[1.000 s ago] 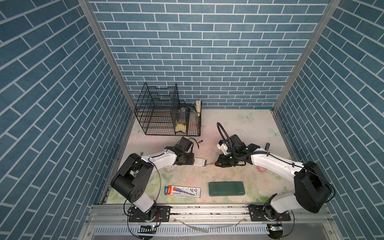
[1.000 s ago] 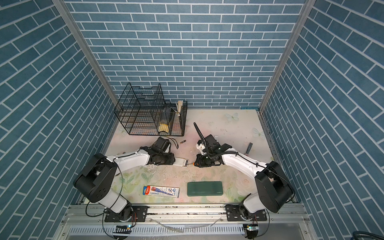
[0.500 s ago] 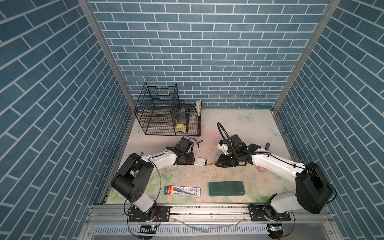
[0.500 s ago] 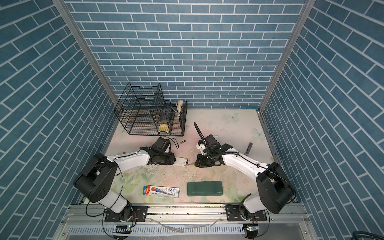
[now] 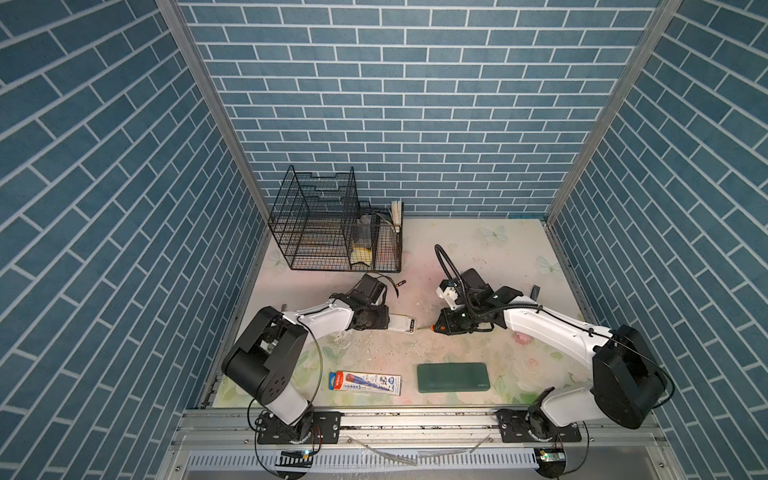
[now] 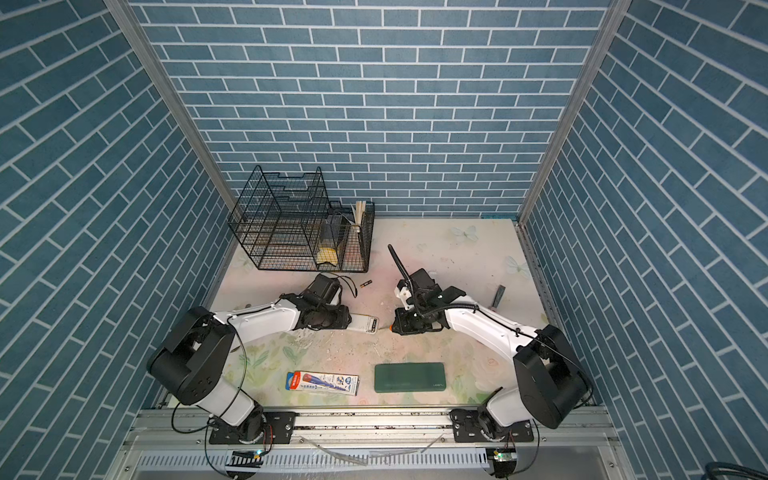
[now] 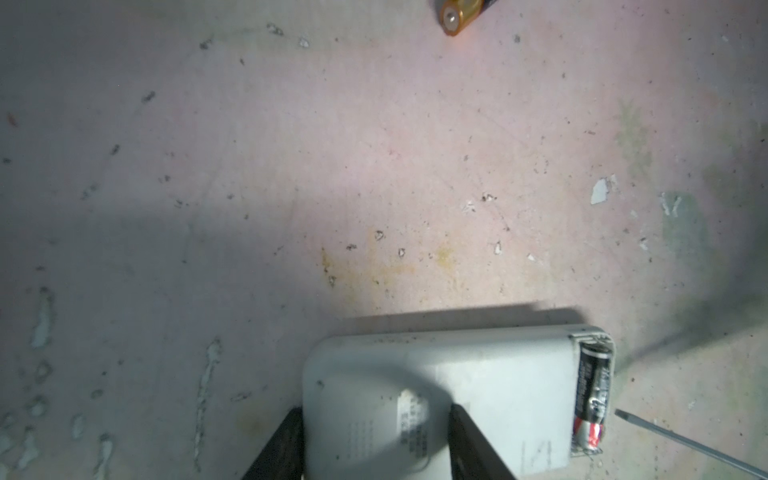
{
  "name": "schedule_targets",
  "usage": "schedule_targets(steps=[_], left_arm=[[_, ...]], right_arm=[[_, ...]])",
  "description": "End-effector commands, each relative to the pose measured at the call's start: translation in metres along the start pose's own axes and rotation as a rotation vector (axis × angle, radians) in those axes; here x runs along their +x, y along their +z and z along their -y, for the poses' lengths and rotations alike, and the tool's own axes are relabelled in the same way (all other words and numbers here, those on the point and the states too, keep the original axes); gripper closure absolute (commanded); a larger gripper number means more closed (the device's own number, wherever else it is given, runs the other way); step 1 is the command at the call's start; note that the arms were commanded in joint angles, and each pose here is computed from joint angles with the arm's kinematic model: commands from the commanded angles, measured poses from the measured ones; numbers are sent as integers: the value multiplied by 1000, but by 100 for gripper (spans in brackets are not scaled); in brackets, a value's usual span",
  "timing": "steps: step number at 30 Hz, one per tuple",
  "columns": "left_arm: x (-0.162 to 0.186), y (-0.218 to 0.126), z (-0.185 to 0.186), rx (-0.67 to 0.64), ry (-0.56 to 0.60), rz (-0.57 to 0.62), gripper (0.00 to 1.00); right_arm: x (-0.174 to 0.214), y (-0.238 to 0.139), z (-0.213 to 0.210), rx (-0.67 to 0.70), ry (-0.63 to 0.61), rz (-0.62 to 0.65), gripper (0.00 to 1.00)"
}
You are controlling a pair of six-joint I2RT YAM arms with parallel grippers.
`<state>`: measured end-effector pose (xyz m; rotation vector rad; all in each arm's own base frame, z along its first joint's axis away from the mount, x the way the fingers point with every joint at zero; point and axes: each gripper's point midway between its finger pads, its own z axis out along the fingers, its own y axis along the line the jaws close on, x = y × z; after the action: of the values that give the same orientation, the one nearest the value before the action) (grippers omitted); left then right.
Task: Unload the batteries from the remote control
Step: 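Lever the black battery upward with the screwdriver tip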
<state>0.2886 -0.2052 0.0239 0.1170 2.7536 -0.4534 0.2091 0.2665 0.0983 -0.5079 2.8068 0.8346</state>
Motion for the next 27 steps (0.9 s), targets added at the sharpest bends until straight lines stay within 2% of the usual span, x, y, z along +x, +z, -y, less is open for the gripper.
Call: schedule_targets(steps=[1, 10, 27], left_arm=[[46, 15, -20, -53, -18, -153, 48], [47, 14, -21, -57, -19, -154, 48], [47, 13, -21, -57, -17, -154, 49]], right_arm=[[-22, -13, -14, -24, -53, 68, 100], [-27, -8, -19, -48, -61, 62, 100], [-11, 5, -7, -36, -33, 13, 100]])
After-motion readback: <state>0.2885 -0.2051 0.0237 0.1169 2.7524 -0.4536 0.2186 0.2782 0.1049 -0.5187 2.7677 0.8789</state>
